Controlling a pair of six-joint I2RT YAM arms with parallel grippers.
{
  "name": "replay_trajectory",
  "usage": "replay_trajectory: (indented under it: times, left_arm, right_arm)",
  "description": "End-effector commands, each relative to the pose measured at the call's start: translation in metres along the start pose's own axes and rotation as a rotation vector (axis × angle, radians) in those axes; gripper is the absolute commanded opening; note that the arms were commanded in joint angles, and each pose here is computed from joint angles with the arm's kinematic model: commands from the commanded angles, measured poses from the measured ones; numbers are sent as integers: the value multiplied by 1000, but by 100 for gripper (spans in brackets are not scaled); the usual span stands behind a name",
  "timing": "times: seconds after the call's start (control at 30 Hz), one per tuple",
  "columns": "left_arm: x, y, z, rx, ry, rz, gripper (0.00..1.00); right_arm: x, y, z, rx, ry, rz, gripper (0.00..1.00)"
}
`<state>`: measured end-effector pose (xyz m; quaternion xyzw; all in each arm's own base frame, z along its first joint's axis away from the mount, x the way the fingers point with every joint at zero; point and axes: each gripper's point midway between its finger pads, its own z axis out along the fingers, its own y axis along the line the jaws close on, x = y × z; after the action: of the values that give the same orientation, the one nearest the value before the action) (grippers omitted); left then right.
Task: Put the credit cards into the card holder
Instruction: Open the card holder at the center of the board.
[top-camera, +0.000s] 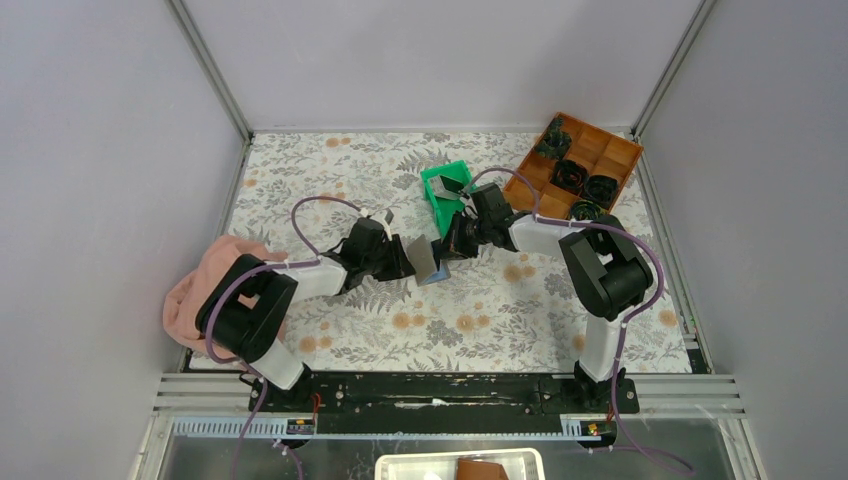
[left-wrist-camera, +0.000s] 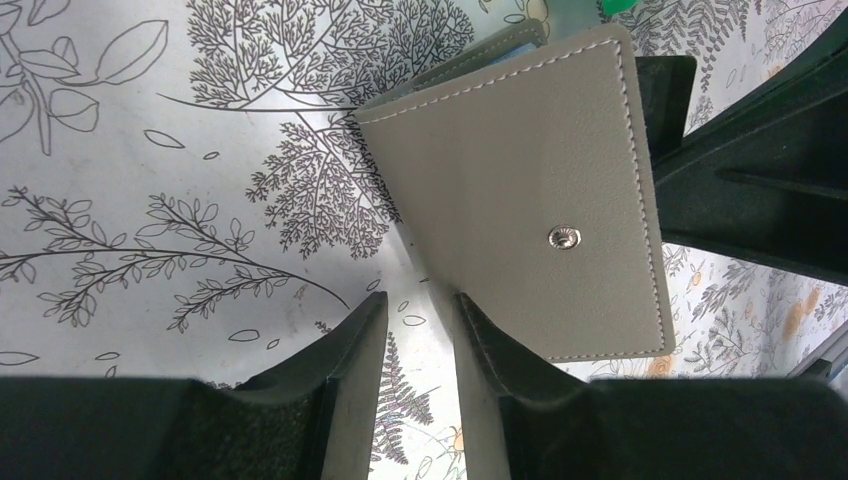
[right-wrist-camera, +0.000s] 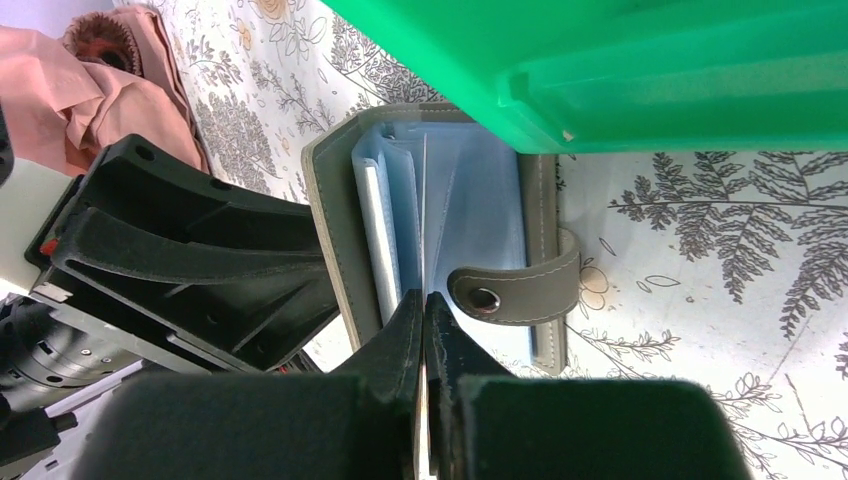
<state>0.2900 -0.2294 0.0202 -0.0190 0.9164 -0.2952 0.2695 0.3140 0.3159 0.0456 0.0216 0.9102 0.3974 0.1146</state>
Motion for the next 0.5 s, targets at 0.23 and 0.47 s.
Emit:
replay_trajectory:
  times: [0.23, 0.47]
  left_arm:
    - [25, 13, 12, -21, 94, 7, 39]
    - [13, 5, 26, 10, 87, 35, 40]
  right_arm:
    - [-9, 48, -17, -82, -11, -129, 0]
    - [2, 50, -21, -57, 13, -177, 0]
